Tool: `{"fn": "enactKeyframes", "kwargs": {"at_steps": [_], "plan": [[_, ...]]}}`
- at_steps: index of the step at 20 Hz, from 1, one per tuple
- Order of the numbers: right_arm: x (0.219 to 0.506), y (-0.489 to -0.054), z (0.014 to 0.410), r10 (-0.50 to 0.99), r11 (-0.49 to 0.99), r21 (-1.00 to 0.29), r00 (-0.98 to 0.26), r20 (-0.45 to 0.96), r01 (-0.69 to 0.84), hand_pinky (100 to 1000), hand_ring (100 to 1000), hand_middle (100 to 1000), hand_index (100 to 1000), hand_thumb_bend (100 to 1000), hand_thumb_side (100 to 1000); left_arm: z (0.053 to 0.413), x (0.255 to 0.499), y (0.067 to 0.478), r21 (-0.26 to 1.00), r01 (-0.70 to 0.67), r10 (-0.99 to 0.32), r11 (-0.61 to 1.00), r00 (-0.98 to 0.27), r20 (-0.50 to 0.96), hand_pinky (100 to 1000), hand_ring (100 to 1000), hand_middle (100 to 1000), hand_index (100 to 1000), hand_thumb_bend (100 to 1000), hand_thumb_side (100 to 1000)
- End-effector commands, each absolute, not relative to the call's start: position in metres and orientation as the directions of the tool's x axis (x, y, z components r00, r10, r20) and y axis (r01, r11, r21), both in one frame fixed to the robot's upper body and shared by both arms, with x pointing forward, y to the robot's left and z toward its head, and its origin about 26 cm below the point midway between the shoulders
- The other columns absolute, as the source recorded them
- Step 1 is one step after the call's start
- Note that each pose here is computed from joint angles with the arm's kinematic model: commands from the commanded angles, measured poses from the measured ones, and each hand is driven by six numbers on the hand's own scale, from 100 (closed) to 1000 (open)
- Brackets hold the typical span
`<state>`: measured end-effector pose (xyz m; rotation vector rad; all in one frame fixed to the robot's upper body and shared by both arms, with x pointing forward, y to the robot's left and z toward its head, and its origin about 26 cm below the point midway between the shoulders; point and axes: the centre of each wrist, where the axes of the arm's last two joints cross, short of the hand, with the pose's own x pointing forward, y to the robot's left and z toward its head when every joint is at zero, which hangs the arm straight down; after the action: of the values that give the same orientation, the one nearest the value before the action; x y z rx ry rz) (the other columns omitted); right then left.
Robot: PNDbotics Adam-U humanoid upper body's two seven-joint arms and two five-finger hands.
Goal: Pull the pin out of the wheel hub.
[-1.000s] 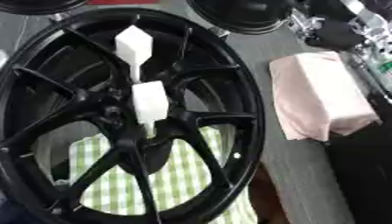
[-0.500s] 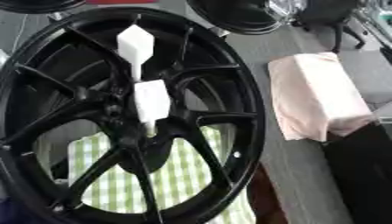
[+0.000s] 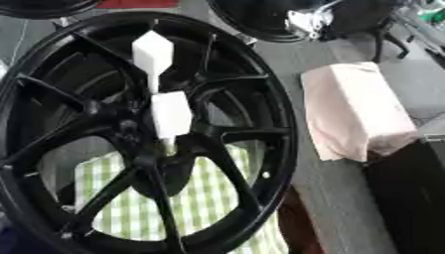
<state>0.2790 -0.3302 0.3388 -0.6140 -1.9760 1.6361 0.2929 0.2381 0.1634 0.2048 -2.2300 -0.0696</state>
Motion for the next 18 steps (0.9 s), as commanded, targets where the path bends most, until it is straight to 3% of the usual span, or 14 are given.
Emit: {"fn": "enactKeyframes", "kwargs": {"at_steps": [1, 18], "plan": [[0.275, -0.323, 0.347, 0.622, 0.069, -0.997, -0.783, 0.014, 0.038, 885, 948, 649, 773, 100, 473, 0.17, 0.29, 0.24, 0.14, -0.113, -0.18, 0.984, -0.624, 0.76, 899, 738, 619, 798, 187, 708], [0.295, -0.257, 0.328, 0.467, 0.079, -0.991, -0.875, 0.131, -0.107, 904, 997, 669, 788, 100, 505, 0.153, 0.282, 0.259, 0.164, -0.197, -0.248, 0.967, -0.56, 0.79, 900, 744, 625, 799, 192, 705]]}}
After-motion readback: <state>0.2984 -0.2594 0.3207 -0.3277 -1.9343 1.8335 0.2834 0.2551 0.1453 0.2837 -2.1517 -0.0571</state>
